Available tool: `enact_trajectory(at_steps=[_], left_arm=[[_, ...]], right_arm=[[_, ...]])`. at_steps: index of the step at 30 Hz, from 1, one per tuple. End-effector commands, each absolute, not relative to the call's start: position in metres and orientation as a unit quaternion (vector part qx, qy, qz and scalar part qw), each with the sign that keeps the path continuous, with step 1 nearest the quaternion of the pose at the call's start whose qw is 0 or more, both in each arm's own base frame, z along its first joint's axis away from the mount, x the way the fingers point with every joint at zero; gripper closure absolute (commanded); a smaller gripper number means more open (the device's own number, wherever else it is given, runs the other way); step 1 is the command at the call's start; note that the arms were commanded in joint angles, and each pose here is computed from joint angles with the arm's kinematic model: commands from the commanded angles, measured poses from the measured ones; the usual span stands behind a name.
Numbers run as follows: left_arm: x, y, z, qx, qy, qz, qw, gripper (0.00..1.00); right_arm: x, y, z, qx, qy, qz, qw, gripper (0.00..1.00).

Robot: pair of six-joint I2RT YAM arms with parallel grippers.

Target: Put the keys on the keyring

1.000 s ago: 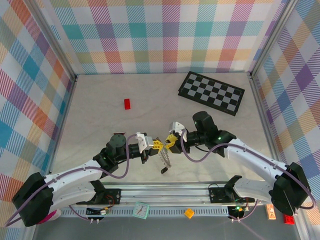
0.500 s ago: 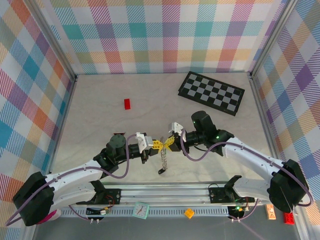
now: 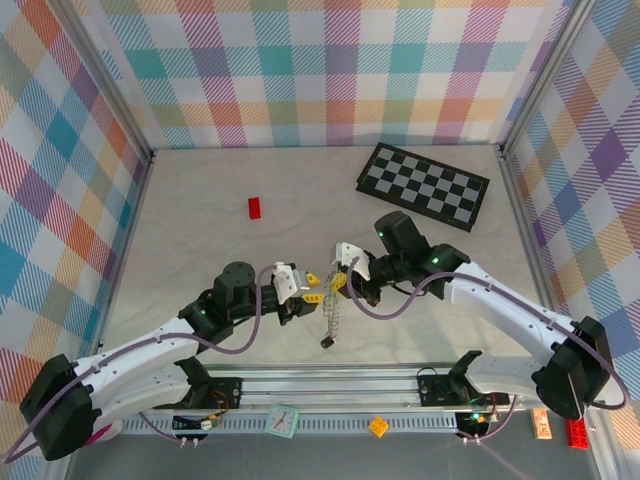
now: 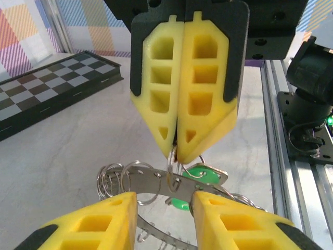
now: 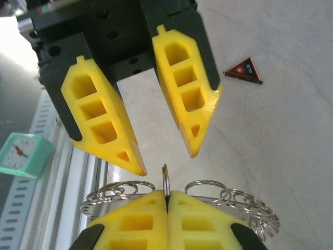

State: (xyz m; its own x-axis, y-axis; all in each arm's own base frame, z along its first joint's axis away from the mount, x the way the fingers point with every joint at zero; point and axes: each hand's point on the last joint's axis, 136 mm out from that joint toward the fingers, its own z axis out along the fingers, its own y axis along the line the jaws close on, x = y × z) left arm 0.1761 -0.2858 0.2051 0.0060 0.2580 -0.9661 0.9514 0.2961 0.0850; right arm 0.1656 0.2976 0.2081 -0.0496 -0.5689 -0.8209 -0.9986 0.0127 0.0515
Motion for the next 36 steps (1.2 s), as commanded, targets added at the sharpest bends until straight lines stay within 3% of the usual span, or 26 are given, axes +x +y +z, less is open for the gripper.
enact_trajectory(at_steps=[1,9,17,19,20,22,24,36], left_arm=[[0.171,-0.288,0.199,0.522,0.619,-0.324,0.489,0.69],[0.170,-0.297,0.198,0.543,0.613,-0.330,0.469,0.77],[0.169,-0.299,0.199,0.551,0.610,-0.332,0.463,0.98],[0.168,-0.297,0.198,0.552,0.610,-0.331,0.462,1.00],[0.168,-0.297,0.198,0.552,0.609,-0.331,0.464,1.00],[0.167,-0.296,0.199,0.547,0.606,-0.332,0.473,1.00],[0.169,-0.296,0.202,0.536,0.601,-0.336,0.488,1.00],[0.165,-0.298,0.216,0.490,0.570,-0.390,0.533,1.00]], right_arm=[[0.160,0.294,0.203,-0.650,0.632,0.307,0.288,1.00],[0.155,0.305,0.203,-0.685,0.614,0.285,0.271,1.00],[0.149,0.315,0.211,-0.695,0.595,0.291,0.279,1.00],[0.149,0.314,0.214,-0.687,0.597,0.297,0.290,1.00],[0.149,0.313,0.216,-0.681,0.598,0.301,0.298,0.96],[0.153,0.310,0.218,-0.658,0.608,0.314,0.314,0.77],[0.154,0.303,0.217,-0.635,0.614,0.344,0.317,0.69],[0.166,0.302,0.194,-0.582,0.632,0.387,0.335,0.65]])
